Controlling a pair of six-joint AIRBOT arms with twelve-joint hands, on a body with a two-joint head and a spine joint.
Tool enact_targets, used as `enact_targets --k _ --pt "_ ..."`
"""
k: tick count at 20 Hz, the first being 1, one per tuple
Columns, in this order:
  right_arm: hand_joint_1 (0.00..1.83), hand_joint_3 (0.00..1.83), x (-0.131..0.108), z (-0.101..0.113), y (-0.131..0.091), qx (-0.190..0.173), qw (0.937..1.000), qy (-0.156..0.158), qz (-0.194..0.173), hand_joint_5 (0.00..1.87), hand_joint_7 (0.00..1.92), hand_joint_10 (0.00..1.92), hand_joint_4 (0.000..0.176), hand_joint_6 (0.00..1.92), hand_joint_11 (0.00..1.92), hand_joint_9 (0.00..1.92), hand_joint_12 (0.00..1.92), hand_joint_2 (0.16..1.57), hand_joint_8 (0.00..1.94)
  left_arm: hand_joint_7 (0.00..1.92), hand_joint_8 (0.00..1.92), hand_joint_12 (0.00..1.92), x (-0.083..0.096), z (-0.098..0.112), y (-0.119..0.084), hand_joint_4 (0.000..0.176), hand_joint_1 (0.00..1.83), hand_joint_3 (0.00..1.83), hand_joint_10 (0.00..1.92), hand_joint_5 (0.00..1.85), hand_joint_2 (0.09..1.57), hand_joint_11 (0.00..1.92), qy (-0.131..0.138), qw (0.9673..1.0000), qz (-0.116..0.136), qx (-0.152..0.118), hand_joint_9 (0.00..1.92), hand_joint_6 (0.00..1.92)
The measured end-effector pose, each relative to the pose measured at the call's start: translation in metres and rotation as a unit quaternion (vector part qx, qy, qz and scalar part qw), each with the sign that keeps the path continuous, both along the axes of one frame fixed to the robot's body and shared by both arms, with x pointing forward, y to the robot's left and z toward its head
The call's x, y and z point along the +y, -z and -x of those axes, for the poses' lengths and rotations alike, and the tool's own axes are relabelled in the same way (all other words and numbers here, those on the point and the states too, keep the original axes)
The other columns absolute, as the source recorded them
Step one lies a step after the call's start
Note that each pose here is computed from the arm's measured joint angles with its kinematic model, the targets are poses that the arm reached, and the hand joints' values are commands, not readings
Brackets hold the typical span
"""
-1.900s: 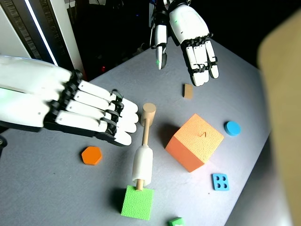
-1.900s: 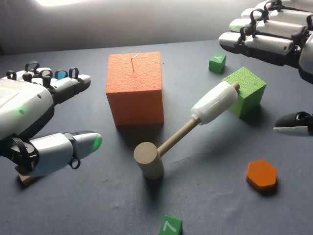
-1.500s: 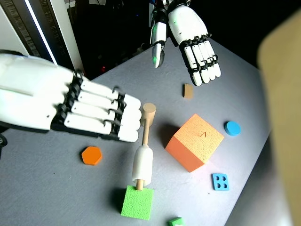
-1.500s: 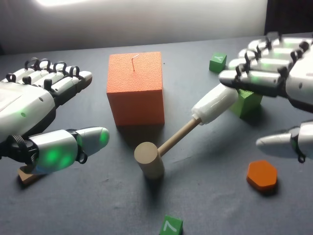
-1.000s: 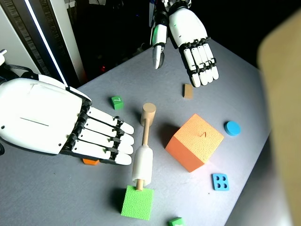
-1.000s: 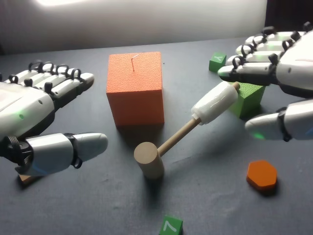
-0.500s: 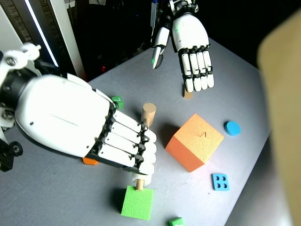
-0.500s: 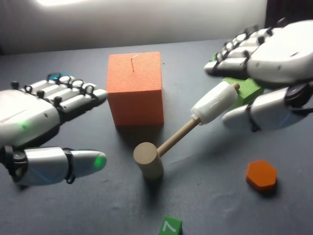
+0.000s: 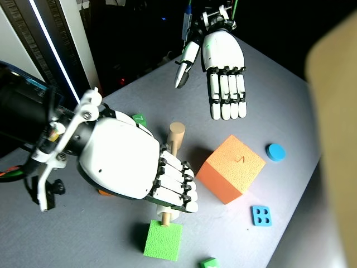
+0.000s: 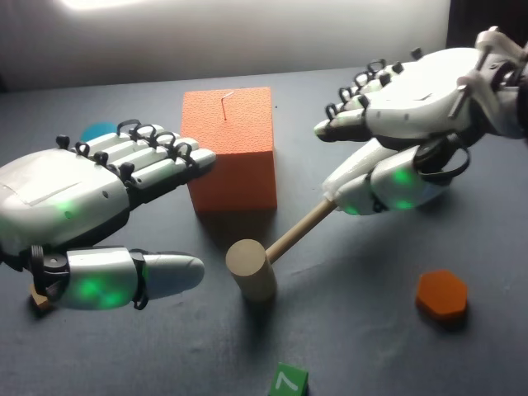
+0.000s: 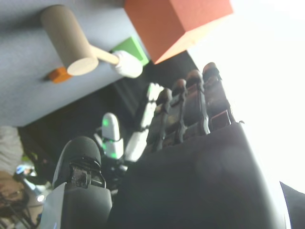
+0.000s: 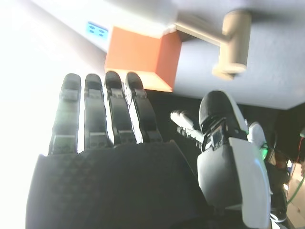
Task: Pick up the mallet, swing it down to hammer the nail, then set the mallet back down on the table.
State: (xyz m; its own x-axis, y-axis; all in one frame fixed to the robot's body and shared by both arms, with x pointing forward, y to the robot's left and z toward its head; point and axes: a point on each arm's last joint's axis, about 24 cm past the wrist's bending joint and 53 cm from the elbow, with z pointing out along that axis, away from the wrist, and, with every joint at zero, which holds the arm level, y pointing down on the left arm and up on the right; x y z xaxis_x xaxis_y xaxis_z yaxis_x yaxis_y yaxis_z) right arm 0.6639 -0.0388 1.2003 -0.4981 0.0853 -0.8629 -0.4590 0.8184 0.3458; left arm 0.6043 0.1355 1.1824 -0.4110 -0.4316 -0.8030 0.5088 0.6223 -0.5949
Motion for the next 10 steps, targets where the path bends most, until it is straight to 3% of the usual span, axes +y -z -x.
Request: enact_targets --k 4,7,10 --pt "0.00 0.00 0.011 -0.008 0.001 -0.003 1.0000 -0.007 -0.003 0.13 0.09 0.00 0.000 0.01 0.01 0.04 0.00 1.23 0.01 0.00 0.00 0.00 0.004 -0.003 0.003 0.000 0.00 0.00 0.00 0.00 1.25 0.00 -0.001 1.0000 -0.004 0.002 0.00 0.00" --pt "0.00 0.00 0.012 -0.014 0.016 0.037 0.9992 0.006 -0.013 0.14 0.10 0.01 0.000 0.01 0.02 0.05 0.01 1.22 0.01 0.00 0.00 0.00 0.002 -0.004 0.005 0.000 0.00 0.00 0.00 0.00 1.24 0.00 0.008 1.0000 -0.005 0.000 0.00 0.00" --pt "0.00 0.00 0.011 -0.019 0.025 0.044 0.9989 0.011 -0.005 0.16 0.13 0.01 0.000 0.01 0.04 0.07 0.02 1.22 0.01 0.00 0.00 0.00 0.000 -0.005 0.007 0.000 0.00 0.00 0.00 0.00 1.25 0.00 0.012 0.9999 -0.006 0.000 0.00 0.00"
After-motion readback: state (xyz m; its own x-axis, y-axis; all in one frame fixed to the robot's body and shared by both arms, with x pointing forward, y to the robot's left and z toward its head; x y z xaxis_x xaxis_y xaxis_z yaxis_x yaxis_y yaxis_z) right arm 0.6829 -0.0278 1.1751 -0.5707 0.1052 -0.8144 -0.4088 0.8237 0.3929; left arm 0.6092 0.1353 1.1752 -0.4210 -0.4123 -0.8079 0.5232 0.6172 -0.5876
